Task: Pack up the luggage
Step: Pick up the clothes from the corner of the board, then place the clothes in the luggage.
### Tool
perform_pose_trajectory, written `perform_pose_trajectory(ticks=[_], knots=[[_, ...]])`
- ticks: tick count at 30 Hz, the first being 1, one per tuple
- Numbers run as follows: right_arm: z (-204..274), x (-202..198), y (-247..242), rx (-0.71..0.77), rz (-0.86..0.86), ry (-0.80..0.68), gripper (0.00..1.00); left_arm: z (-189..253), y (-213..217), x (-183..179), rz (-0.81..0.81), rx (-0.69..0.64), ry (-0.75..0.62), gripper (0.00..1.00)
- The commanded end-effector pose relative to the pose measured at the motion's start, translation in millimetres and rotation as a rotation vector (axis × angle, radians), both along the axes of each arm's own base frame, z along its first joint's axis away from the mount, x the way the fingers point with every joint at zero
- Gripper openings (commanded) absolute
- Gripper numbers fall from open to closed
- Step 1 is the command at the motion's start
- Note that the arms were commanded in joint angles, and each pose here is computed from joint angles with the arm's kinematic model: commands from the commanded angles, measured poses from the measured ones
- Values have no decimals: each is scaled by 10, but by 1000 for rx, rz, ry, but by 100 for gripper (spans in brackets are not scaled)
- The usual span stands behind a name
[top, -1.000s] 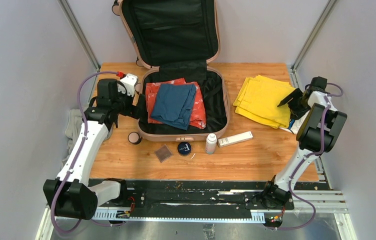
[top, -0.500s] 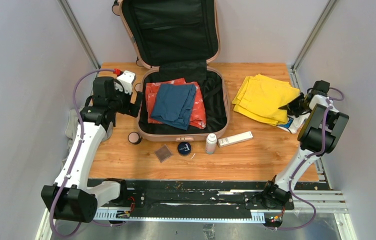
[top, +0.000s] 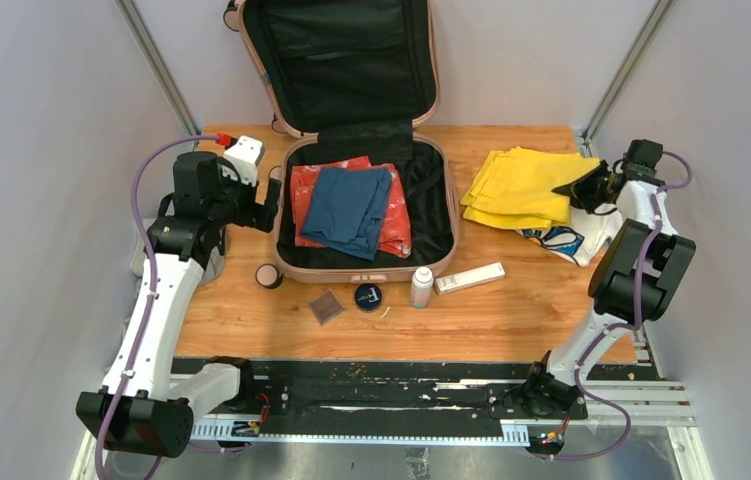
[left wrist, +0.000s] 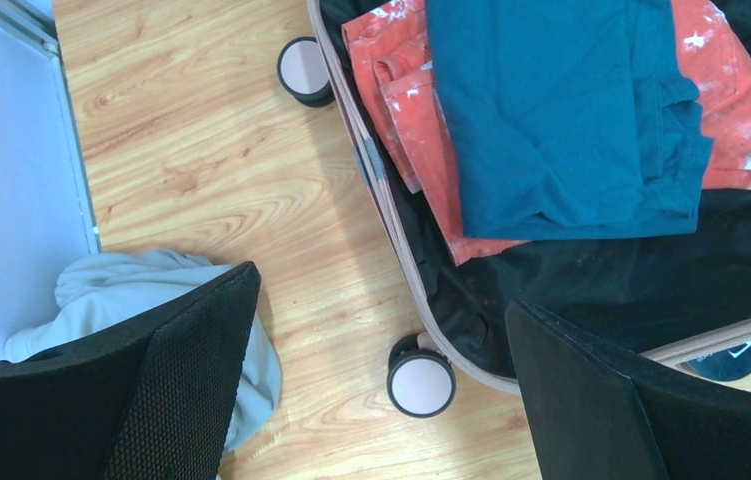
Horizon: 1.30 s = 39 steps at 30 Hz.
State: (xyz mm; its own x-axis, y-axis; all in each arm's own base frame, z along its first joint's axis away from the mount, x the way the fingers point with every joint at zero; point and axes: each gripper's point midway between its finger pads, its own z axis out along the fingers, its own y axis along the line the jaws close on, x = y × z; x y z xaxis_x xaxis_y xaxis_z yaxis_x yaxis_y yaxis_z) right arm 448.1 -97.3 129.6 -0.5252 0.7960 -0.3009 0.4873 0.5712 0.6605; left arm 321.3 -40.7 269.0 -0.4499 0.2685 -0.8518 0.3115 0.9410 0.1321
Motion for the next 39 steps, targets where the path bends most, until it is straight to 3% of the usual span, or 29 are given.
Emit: perform_pose_trajectory(ticks=[1, 7, 14, 17, 23, 28, 35, 39], knots=[[778, 214, 237, -29, 48, -183, 0, 211, 3, -109, 12, -27, -38, 100], [1419, 365, 573, -125, 122, -287, 0, 312, 87, -116, 71, -46, -56, 100], [2180, 382, 1111, -252, 217, -411, 0, 92, 489, 67, 225, -196, 67, 100], [2491, 342, 1481, -308, 285, -476, 0, 77, 596, 90, 252, -259, 82, 100], [3086, 100, 2529, -350, 493, -627, 0, 21, 656, 16, 269, -250, 84, 100], [3359, -158, 3506, -237, 733, -763, 0, -18, 614, -43, 242, -263, 88, 100], [3159, -502, 4747, -6, 1064, -855, 0, -92, 613, -46, 244, -265, 103, 100], [3069, -634, 5216, 93, 1182, -910, 0, -136, 638, -43, 254, -256, 102, 100]])
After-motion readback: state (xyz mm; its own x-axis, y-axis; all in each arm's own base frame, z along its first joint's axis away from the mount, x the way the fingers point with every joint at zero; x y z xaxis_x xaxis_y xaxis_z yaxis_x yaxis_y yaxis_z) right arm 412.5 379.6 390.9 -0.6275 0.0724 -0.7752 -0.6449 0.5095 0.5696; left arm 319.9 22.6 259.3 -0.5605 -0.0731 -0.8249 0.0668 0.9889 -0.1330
